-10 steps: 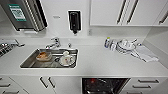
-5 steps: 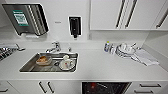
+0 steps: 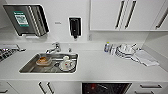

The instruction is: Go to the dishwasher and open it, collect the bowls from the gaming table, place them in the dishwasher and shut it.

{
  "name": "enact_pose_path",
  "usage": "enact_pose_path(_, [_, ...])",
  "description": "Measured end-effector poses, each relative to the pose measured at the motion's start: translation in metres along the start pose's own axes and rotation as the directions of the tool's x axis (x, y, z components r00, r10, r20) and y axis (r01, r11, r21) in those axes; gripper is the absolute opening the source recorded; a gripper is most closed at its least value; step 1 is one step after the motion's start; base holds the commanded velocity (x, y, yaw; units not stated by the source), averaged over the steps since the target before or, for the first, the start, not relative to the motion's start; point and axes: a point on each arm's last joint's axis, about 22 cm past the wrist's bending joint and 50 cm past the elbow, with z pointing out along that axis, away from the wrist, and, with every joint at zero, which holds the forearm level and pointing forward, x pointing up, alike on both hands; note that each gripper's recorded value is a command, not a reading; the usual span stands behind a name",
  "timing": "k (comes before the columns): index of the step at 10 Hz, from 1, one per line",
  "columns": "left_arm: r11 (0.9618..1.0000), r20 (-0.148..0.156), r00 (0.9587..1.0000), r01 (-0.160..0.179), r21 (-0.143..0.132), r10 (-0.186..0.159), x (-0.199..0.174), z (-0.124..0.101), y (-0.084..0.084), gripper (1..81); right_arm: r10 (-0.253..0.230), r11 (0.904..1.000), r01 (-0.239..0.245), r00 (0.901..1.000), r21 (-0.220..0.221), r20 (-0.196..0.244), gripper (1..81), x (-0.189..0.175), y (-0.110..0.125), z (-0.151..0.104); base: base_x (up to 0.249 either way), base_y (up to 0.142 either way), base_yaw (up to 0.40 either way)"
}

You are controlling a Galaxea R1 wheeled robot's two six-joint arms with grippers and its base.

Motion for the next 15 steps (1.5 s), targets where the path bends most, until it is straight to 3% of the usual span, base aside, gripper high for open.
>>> enact_pose_path(2, [0.9999,0.016,0.9999,0.000,0.010,0.000,-0.003,0.001,0.000,81.1,-0.031,0.9954,0.028,0.9990,0.092,0.033,81.1,-0.008,-0.069,-0.016,0.000,0.000,0.000])
enact_pose_path(4, [1.0000,0.016,0.9999,0.000,0.005,0.000,-0.002,0.003,0.003,81.1,-0.090,0.9842,0.073,0.9903,0.161,0.106,81.1,-0.039,-0.112,-0.041,0.000,0.000,0.000])
enact_pose_path(6, [0.9998,0.011,0.9999,-0.005,0.019,0.005,0.003,-0.001,-0.009,81.1,-0.175,0.9654,0.130,0.9660,0.226,0.190,81.1,-0.087,-0.142,-0.056,0.000,0.000,0.000])
enact_pose_path(7, [0.9988,0.004,0.9999,-0.016,0.045,0.016,0.011,-0.008,-0.032,81.1,-0.208,0.9587,0.154,0.9535,0.239,0.219,81.1,-0.105,-0.142,-0.058,0.000,0.000,0.000])
enact_pose_path(8, [0.9968,-0.005,0.9996,-0.026,0.075,0.027,0.023,-0.015,-0.054,81.1,-0.251,0.9501,0.192,0.9386,0.246,0.236,81.1,-0.119,-0.136,-0.058,0.000,0.000,0.000])
enact_pose_path(9, [0.9959,-0.017,0.9993,-0.032,0.084,0.033,0.034,-0.015,-0.060,81.1,-0.289,0.9422,0.232,0.9275,0.242,0.237,81.1,-0.123,-0.123,-0.057,0.000,0.000,0.000])
enact_pose_path(10, [0.9965,-0.028,0.9990,-0.034,0.077,0.036,0.042,-0.013,-0.057,81.1,-0.326,0.9340,0.274,0.9160,0.229,0.233,81.1,-0.124,-0.105,-0.052,0.000,0.000,0.000])
enact_pose_path(11, [0.9981,-0.038,0.9987,-0.031,0.054,0.033,0.045,-0.007,-0.043,81.1,-0.363,0.9243,0.320,0.9053,0.208,0.220,81.1,-0.119,-0.085,-0.044,0.000,0.000,0.000])
enact_pose_path(13, [0.9977,-0.038,0.9987,-0.032,0.060,0.034,0.046,-0.009,-0.048,81.1,-0.424,0.9048,0.406,0.8880,0.127,0.178,81.1,-0.094,-0.030,-0.026,0.000,0.000,0.000])
enact_pose_path(14, [0.9970,-0.040,0.9986,-0.032,0.071,0.035,0.048,-0.011,-0.055,81.1,-0.452,0.8919,0.448,0.8801,0.062,0.145,81.1,-0.071,0.006,-0.019,0.000,0.000,0.000])
enact_pose_path(15, [0.9970,-0.044,0.9985,-0.029,0.072,0.032,0.050,-0.011,-0.056,81.1,-0.489,0.8698,0.493,0.8660,-0.017,0.105,81.1,-0.043,0.043,-0.015,0.000,0.000,0.000])
